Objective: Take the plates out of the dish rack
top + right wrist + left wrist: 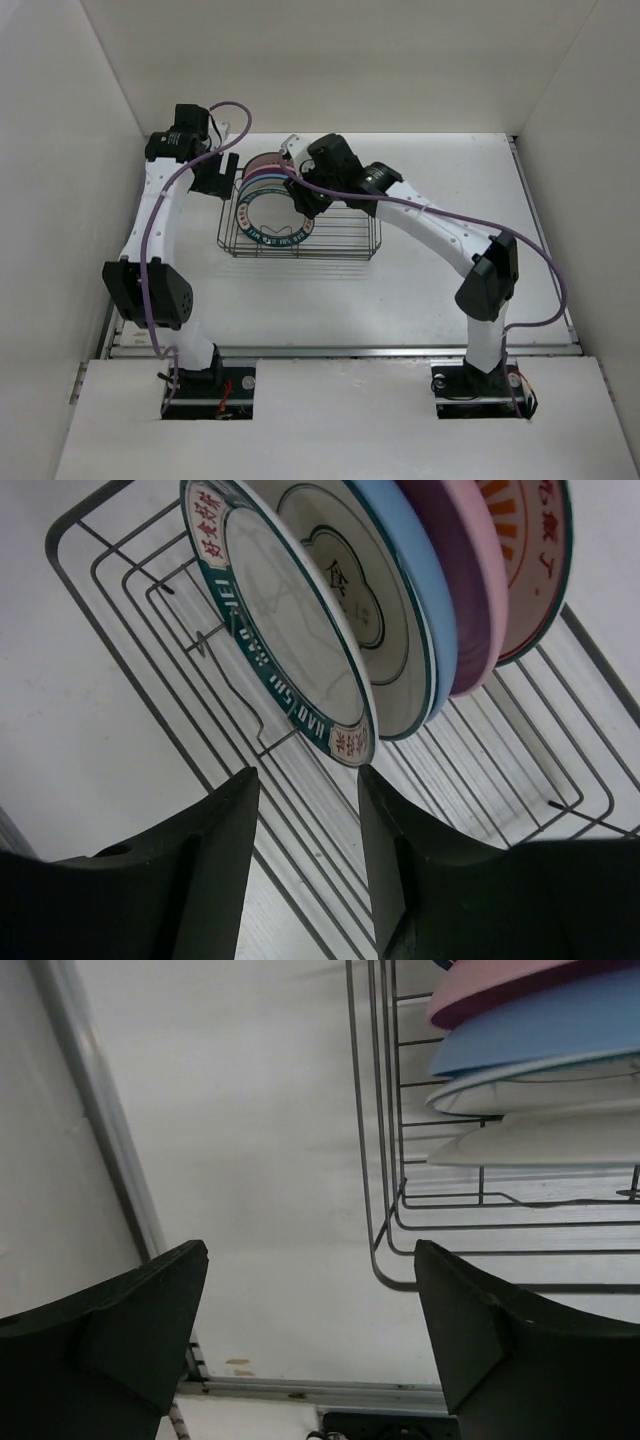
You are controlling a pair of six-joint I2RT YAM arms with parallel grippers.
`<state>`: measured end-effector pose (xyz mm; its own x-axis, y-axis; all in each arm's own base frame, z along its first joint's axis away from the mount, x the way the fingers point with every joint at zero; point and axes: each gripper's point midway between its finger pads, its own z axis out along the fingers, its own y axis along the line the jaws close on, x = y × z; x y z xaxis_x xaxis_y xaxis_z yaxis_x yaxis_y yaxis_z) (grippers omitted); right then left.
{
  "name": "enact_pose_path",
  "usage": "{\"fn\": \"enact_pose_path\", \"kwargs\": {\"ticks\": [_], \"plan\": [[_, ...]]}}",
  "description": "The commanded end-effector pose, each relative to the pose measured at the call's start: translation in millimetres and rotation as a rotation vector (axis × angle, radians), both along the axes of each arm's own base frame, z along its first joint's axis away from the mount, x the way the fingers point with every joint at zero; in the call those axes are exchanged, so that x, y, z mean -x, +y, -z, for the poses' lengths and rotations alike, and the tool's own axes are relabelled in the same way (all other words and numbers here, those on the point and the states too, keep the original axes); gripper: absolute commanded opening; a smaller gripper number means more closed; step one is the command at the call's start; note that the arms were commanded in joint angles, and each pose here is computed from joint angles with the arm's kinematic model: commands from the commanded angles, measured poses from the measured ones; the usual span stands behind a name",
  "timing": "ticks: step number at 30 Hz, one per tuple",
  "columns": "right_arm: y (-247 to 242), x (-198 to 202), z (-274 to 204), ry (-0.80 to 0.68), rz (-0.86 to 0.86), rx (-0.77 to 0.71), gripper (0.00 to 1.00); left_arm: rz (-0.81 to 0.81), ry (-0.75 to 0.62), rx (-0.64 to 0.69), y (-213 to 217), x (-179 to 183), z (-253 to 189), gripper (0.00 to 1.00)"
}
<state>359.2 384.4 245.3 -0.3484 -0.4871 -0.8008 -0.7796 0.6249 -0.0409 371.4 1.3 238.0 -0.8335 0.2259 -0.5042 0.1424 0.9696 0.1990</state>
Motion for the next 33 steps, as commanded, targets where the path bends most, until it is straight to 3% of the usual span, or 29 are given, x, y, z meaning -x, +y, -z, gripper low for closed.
{"fn": "enact_pose_path", "kwargs": {"ticks": [1,2,6,14,17,18,19,22,28,33], "plan": [[10.0,-7.5,-28.5,-0.062,-0.044,-0.071,0.50,-0.006,0.084,0.121,-9.4,-13.1,24.0,0.80],[12.8,-10.2,-23.3,-0.060,-0.044,-0.069,0.50,-0.007,0.101,0.120,-9.5,-14.8,30.2,0.69],[23.0,-20.1,-3.2,-0.038,-0.044,-0.047,0.47,-0.044,0.189,0.122,-9.3,-18.8,60.7,0.49],[33.2,-37.9,31.8,-0.012,-0.003,-0.012,0.46,-0.078,0.264,0.131,-10.5,-16.9,96.5,0.49],[37.3,-40.8,39.2,0.002,0.008,-0.018,0.34,-0.077,0.290,0.158,-15.8,-17.5,107.9,0.43],[37.3,-40.8,39.1,0.002,0.008,-0.018,0.25,-0.071,0.292,0.172,-18.4,-17.3,108.0,0.37],[37.3,-40.8,39.1,0.002,0.008,-0.018,0.21,-0.082,0.317,0.173,-18.9,-17.6,117.5,0.20],[35.3,-42.1,23.5,-0.023,0.025,-0.043,0.03,-0.109,0.382,0.195,-19.2,-12.5,134.0,0.00],[12.9,-53.0,-27.8,-0.177,0.118,-0.074,0.00,-0.162,0.433,0.290,-20.4,-5.1,144.4,0.00],[-6.9,-43.5,-106.5,-0.326,0.179,-0.203,0.00,-0.209,0.413,0.317,-16.2,-5.8,139.7,0.00]]}}
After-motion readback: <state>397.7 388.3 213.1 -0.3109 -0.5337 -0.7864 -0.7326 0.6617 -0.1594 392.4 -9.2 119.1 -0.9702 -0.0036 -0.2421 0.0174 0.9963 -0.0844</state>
